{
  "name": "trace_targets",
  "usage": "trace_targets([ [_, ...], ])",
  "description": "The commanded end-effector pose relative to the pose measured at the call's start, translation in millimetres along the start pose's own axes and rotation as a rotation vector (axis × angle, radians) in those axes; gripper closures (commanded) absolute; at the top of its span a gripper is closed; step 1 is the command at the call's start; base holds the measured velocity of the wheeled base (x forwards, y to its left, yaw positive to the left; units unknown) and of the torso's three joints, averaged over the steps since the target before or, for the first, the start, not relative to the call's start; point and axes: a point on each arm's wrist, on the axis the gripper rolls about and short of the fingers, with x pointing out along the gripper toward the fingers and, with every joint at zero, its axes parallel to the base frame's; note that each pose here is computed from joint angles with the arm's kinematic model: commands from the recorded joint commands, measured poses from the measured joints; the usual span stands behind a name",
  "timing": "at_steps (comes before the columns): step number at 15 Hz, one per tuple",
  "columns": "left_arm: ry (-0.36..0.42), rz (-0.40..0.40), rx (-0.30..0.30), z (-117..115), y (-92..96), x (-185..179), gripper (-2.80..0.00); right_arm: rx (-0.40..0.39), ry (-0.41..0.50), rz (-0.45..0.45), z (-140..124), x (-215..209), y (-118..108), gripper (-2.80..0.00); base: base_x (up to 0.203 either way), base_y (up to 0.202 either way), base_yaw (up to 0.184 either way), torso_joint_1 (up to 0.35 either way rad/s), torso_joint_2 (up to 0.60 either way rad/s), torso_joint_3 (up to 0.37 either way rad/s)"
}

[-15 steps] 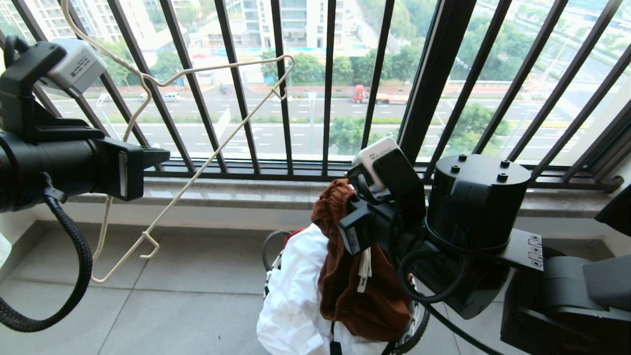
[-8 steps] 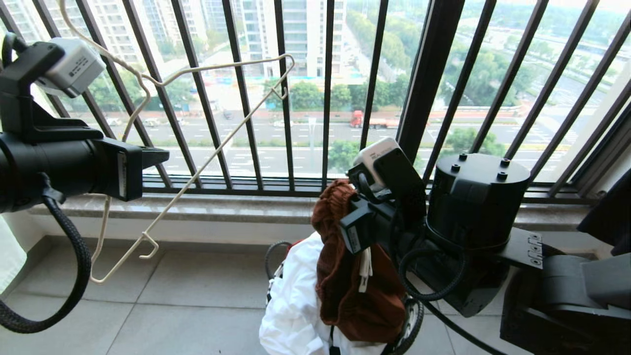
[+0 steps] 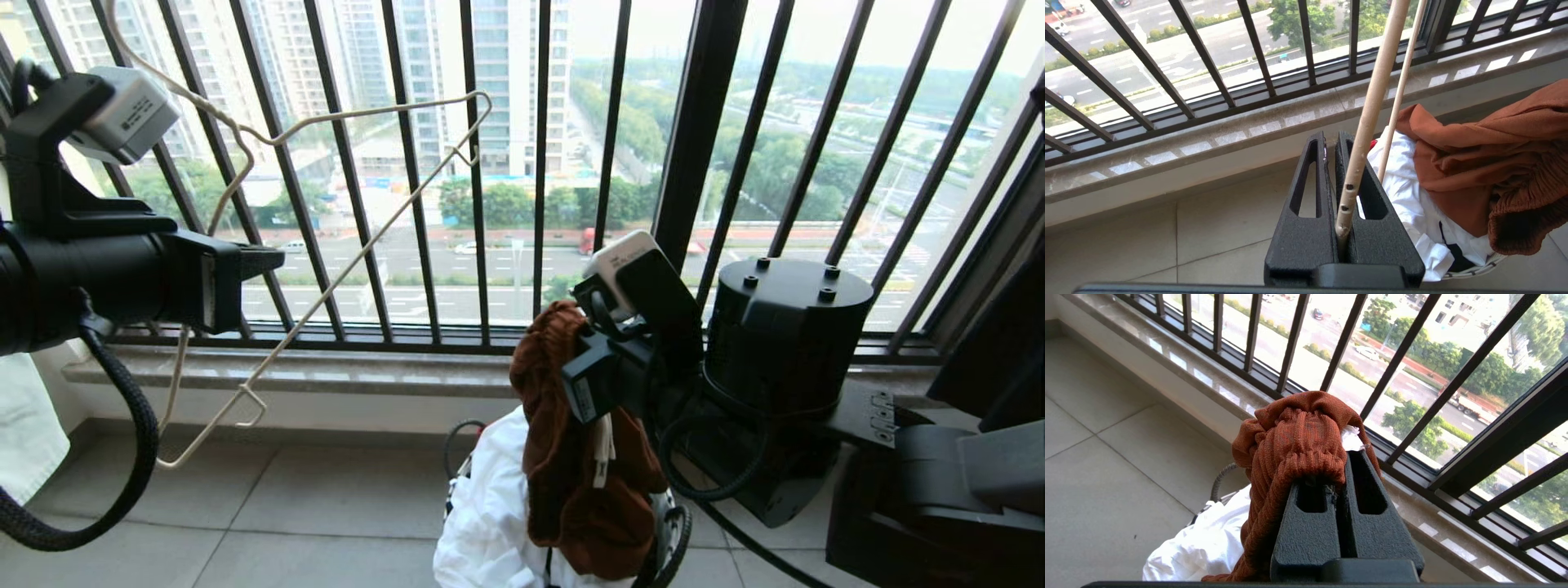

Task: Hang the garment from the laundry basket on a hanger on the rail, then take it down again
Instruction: Pick up clothes from the basket

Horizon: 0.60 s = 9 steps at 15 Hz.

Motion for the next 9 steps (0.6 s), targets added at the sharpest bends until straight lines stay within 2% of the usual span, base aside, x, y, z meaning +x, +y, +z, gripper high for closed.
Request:
trace_targets([
  [1, -0.003, 0.001, 0.002, -2.1, -0.3, 3.6, 0.0, -0.002, 0.0, -0.004, -0.7, 0.4, 0.3, 0.0, 0.0, 0.0, 0.0, -0.002, 0.0, 0.205],
  [4, -0.012, 0.002, 0.005, -4.6, -0.6, 3.5, 0.0, -0.002, 0.0, -0.002, -0.7, 0.4, 0.3, 0.0, 0.0, 0.0, 0.0, 0.001, 0.0, 0.144],
  [9, -0.002, -0.002, 0.014, -6.2, -1.2, 8.3, 0.0, 0.002, 0.001, -0.013, -1.0, 1.2, -2.7, 0.0, 0.0, 0.0, 0.0, 0.001, 0.0, 0.013],
])
